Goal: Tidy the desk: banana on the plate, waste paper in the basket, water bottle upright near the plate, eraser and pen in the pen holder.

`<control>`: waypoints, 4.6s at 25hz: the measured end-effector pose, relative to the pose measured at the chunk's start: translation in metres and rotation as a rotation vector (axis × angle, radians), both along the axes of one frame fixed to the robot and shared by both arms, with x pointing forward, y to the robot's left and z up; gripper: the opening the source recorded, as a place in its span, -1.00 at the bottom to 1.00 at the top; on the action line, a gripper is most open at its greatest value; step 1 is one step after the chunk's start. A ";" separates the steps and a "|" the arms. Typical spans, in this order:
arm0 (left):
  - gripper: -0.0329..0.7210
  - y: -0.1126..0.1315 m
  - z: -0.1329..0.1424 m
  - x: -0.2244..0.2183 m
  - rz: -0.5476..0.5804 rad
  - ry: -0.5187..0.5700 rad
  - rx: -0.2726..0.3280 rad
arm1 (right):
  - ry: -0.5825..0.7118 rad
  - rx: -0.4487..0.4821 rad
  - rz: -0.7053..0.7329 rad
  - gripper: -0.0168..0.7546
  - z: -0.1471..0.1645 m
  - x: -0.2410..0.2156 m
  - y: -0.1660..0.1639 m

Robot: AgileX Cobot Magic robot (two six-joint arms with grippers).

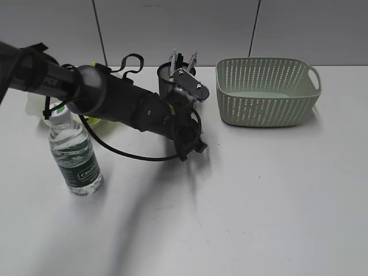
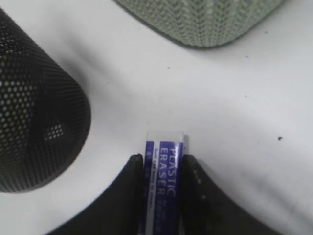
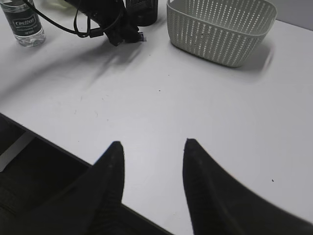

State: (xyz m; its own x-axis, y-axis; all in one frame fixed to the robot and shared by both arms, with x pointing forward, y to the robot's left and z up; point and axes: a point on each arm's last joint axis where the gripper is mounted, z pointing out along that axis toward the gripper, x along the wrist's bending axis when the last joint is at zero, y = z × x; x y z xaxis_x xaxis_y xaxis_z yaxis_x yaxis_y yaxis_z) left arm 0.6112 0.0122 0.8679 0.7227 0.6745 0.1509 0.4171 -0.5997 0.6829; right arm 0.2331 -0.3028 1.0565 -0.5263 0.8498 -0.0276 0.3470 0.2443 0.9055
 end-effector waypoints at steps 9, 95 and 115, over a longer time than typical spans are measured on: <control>-0.46 0.001 0.043 -0.006 -0.009 -0.008 -0.011 | 0.000 0.000 0.000 -0.11 0.000 0.000 0.000; 0.11 0.120 0.294 -0.101 0.085 -0.040 -0.098 | -0.001 0.001 0.000 -0.11 0.000 0.000 0.000; 0.11 0.255 0.254 -0.327 0.190 0.012 -0.188 | -0.001 0.001 0.000 -0.11 0.000 0.000 0.000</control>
State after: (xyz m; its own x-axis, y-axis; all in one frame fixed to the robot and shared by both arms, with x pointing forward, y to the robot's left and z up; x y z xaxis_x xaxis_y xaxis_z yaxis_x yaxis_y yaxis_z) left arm 0.2847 0.2677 1.1219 0.5816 0.8134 0.0024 0.5189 -0.3733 0.7690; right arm 0.2331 -0.3028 1.0566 -0.5261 0.8500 -0.0272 0.3464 0.2434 0.9060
